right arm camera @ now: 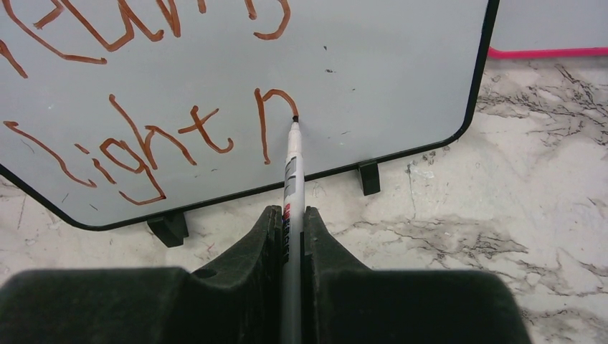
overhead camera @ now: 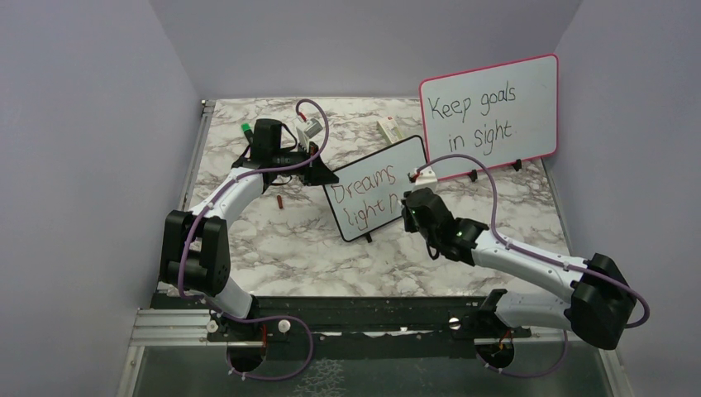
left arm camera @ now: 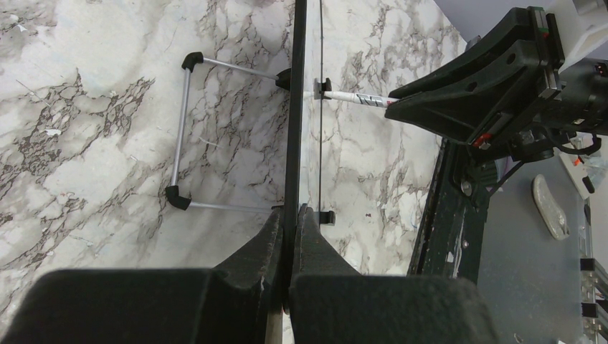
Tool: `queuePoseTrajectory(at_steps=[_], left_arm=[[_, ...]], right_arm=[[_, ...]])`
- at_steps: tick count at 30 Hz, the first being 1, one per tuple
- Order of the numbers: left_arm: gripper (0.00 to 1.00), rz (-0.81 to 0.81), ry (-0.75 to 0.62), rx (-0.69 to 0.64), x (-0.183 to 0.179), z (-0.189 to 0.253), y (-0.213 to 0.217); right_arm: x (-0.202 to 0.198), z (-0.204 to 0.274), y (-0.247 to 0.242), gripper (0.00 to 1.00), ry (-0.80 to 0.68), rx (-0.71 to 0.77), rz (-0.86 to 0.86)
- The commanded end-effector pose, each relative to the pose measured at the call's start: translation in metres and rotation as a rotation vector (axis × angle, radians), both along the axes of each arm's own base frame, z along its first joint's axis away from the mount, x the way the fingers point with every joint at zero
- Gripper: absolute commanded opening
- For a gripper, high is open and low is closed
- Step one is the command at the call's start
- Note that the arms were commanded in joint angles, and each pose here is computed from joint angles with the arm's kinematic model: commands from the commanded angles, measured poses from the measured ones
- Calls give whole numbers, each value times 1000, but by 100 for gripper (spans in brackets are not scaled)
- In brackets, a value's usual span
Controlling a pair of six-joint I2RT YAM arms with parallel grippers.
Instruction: Write a sentence on the whiteboard
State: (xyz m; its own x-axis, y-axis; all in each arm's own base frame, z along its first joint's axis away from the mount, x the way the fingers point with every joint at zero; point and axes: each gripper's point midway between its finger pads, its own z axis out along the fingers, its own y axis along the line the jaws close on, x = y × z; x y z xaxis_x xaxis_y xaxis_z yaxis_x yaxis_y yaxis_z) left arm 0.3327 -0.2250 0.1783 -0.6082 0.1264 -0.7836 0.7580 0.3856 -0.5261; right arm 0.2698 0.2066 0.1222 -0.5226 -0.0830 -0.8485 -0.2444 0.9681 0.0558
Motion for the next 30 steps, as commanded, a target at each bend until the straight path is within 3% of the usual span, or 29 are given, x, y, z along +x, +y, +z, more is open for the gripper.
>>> queuePoseTrajectory(at_steps=[1, 13, 30], left_arm=[[0, 83, 148, 222, -9, -79, 16], [0, 84, 148, 223, -9, -79, 16], [0, 84, 148, 225, -9, -79, 16]], right_arm=[[-6, -2, 21, 1, 52, 37, 93], [-6, 5, 16, 1, 40, 40, 66], [9, 29, -24, 1, -87, -12, -55]])
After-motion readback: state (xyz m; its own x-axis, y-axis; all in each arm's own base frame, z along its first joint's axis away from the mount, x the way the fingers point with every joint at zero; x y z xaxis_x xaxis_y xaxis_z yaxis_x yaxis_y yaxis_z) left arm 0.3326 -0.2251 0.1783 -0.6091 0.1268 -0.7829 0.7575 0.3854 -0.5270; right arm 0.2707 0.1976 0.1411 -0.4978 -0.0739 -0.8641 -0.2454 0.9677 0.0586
